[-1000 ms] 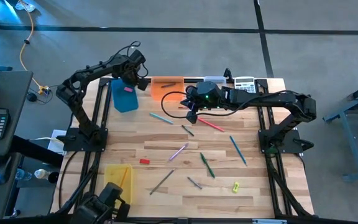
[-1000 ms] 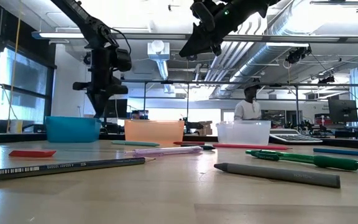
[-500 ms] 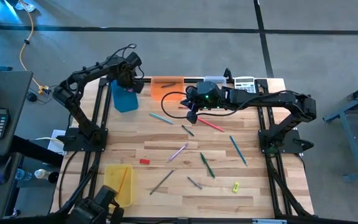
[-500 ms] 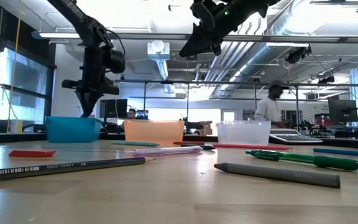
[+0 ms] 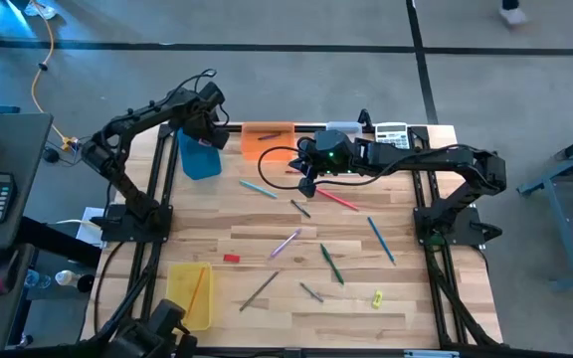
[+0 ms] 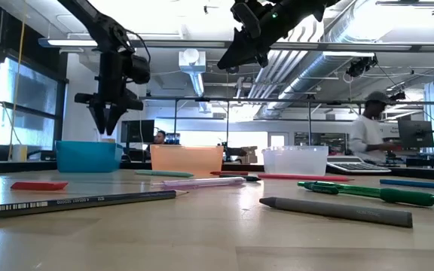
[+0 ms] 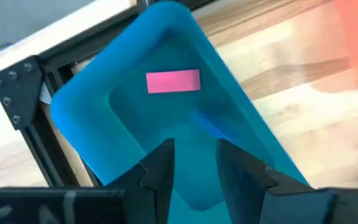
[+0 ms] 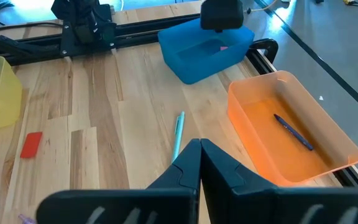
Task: Sort crayons/erasers/pens/pencils in bins
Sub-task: Adjust the blue bin
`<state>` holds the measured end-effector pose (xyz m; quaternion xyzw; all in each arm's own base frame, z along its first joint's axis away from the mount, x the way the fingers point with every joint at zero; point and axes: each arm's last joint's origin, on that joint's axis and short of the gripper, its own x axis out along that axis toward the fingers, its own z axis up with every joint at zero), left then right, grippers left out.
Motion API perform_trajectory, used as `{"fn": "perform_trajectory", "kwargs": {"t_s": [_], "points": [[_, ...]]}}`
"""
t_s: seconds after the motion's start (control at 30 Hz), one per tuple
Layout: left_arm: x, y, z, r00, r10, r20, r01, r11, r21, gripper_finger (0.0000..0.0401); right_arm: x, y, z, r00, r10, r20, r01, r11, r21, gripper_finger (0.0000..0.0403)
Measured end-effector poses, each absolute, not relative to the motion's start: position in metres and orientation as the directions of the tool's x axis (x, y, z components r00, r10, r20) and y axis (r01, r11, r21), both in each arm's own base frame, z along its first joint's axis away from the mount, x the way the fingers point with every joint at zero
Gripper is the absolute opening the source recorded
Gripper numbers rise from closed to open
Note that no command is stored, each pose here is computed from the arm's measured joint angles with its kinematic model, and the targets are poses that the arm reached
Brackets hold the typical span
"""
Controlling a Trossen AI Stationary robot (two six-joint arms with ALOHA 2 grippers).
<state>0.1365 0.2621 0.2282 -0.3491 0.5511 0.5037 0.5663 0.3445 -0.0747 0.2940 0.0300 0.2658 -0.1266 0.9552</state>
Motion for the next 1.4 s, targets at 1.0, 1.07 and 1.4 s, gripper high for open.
{"fn": "perform_trajectory", "kwargs": {"t_s": [1.0, 1.07, 1.4], "points": [[0.191, 0.142, 0.231, 0.281, 0.168, -0.945, -0.732, 0.674, -0.098, 0.0, 0.344, -0.075, 0.294, 0.827, -0.226, -0.515, 0.245, 0.969, -0.033, 0.0], [0.194, 0.143, 0.223, 0.299, 0.231, -0.926, -0.773, 0.628, -0.093, 0.0, 0.345, -0.075, 0.294, 0.827, -0.226, -0.515, 0.245, 0.969, -0.033, 0.0], [0.187, 0.147, 0.202, 0.178, 0.394, -0.902, -0.872, 0.487, 0.04, 0.0, 0.345, -0.075, 0.294, 0.827, -0.226, -0.515, 0.245, 0.969, -0.033, 0.0]]}}
